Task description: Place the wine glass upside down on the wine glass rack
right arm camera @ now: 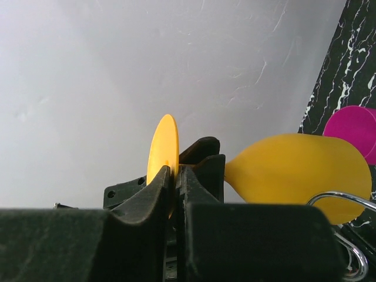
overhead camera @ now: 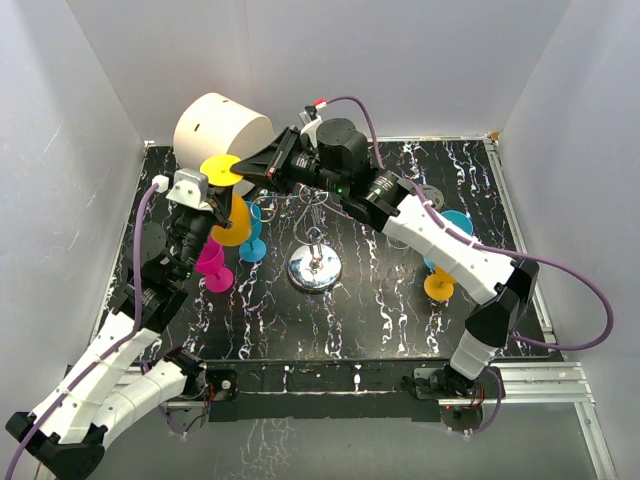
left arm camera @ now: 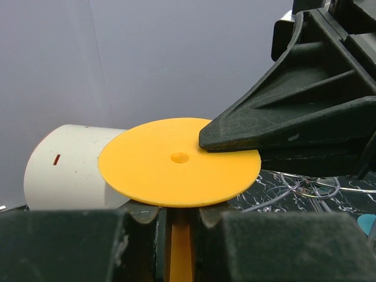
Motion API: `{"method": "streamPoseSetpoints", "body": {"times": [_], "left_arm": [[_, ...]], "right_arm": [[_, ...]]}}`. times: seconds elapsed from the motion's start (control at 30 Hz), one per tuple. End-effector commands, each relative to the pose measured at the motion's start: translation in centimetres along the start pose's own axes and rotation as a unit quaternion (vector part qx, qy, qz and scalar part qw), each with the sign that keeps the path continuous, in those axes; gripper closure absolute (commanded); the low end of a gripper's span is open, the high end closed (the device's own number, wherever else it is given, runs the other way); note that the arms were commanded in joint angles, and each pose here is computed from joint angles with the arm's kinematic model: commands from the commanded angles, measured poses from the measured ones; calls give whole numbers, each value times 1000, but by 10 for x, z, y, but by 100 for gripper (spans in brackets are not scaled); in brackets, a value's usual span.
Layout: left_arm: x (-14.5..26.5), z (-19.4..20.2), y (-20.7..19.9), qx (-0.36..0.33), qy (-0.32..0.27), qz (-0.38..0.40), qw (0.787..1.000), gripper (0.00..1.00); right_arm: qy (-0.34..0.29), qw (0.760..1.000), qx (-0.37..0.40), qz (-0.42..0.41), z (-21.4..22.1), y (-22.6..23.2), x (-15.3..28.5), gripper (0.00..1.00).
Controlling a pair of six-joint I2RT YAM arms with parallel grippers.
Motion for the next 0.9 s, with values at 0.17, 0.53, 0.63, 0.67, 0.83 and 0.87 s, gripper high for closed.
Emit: {"method": "streamPoseSetpoints", "body": {"times": [0.17, 0.53, 0.63, 0.67, 0.83, 0.87], "left_arm": [[8, -6, 0, 42, 12, -2, 999, 86], [43, -18, -16, 205, 125, 27, 970, 22], [58, -25, -15, 258, 133, 6, 957, 14], [62, -28, -14, 279, 130, -4, 951, 11], [78, -39, -13, 401, 139, -60, 903, 3], [79, -41, -14, 415, 144, -61, 897, 2]], "right_arm": [[-31, 998, 8, -61, -1, 25, 31, 100], [-58, 996, 22, -66, -4, 20, 33, 100], [-64, 995, 23, -69, -5, 18, 31, 100], [-64, 995, 21, -69, -4, 15, 30, 100], [-68, 995, 15, -77, -3, 11, 30, 100], [-69, 994, 16, -81, -3, 10, 31, 100]]}}
Point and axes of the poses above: each gripper's point midway between its finger pads, its own x axis back along the fingers, its own y axis along the line the jaws close on, z = x × y, the point moved 8 cm from there along x, back along the fingers, and after that the axes turned 1 degree about -x, right-handed, at the moved point
